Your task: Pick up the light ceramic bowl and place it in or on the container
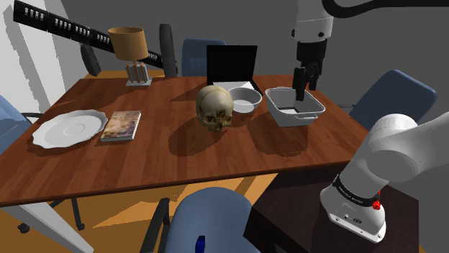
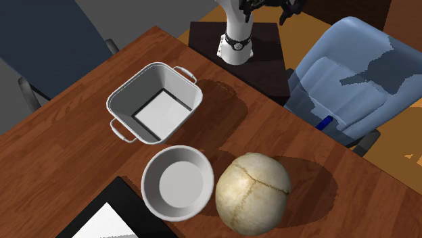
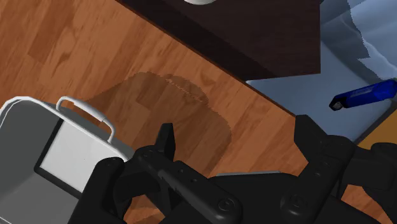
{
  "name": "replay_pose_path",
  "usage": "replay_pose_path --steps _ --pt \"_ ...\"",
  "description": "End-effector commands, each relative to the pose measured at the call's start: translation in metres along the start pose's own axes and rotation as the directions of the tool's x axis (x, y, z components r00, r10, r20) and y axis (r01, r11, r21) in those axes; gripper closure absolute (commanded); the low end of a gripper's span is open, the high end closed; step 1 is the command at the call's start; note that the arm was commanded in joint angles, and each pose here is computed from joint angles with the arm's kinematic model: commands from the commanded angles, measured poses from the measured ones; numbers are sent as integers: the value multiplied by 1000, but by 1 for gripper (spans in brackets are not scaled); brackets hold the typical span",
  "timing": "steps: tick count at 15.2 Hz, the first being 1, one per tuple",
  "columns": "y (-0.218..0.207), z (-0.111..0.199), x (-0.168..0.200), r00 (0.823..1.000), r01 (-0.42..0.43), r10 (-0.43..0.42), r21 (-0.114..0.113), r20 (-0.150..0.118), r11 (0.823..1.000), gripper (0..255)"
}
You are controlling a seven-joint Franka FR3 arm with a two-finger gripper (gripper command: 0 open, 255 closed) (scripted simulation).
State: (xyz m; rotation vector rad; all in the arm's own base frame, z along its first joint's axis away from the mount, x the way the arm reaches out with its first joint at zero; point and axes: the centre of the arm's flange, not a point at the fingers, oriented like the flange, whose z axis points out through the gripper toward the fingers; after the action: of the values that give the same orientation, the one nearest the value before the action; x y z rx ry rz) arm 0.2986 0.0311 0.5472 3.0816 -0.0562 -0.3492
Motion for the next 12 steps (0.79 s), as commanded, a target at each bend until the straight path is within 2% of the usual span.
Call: replay_pose_path --steps 1,12 --pt "0 0 0 1000 0 0 0 0 1000 0" --pt "23 69 108 993 68 -77 -105 -89 992 0"
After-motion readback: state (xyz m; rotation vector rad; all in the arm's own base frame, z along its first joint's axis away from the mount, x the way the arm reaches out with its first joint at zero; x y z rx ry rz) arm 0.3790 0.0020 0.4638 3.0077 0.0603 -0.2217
